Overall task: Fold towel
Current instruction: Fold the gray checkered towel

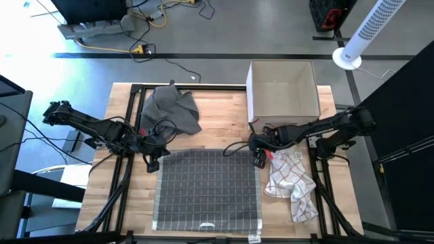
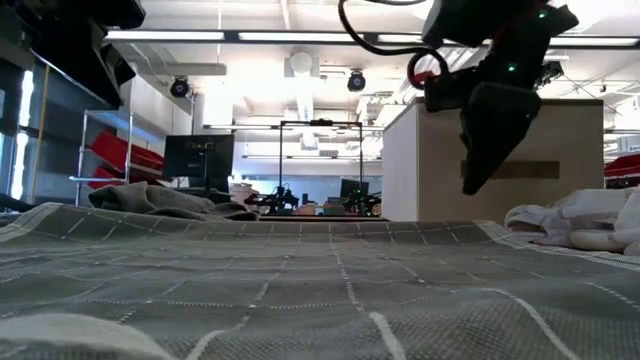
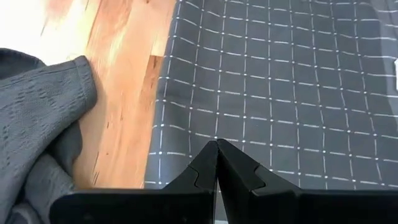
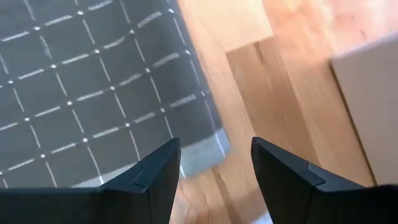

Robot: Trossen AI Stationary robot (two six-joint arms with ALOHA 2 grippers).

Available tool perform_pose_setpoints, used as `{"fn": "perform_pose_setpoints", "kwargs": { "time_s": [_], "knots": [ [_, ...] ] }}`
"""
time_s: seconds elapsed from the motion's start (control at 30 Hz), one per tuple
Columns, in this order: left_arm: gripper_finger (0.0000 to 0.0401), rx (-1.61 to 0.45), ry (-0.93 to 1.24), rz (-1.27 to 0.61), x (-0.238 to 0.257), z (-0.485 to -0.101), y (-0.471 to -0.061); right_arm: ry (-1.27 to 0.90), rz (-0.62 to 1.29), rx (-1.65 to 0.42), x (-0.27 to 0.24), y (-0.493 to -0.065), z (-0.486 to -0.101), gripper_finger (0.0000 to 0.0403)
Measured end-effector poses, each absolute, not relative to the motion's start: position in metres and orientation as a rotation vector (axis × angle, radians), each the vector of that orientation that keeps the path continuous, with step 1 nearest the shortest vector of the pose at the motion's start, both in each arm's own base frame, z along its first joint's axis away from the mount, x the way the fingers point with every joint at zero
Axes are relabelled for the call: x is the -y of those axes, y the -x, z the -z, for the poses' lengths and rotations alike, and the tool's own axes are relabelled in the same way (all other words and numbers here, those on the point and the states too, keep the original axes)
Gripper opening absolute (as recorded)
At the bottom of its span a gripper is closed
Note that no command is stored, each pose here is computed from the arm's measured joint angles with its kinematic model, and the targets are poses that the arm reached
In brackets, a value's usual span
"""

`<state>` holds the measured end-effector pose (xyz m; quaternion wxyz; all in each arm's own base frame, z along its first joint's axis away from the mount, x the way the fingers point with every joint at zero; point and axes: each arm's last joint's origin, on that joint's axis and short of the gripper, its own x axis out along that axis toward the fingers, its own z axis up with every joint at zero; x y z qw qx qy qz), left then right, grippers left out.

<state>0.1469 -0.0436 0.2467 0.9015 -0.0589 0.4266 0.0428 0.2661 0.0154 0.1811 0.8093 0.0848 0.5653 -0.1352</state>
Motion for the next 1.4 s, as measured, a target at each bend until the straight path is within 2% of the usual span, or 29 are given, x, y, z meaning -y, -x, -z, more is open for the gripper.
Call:
{"fn": "perform_pose_setpoints", "kwargs": {
  "time_s": [0.33,0.57,1.13,1.4],
  "knots": [
    [0.0000,-0.873,0.203,-0.113,0.036,-0.248,-0.151,-0.220,0.190,-1.259,-0.001,-0.268,-0.154,0.0185],
    [0.0000,-0.873,0.181,-0.125,0.032,-0.248,-0.152,-0.261,0.209,-1.297,0.000,-0.254,-0.135,0.0185],
    [0.0000,-0.878,0.232,-0.163,0.019,-0.247,-0.154,-0.139,0.172,-1.193,0.001,-0.273,-0.151,0.0172],
    [0.0000,-0.891,0.231,-0.167,0.019,-0.247,-0.153,-0.156,0.129,-1.270,0.006,-0.278,-0.128,0.0170]
  ]
}}
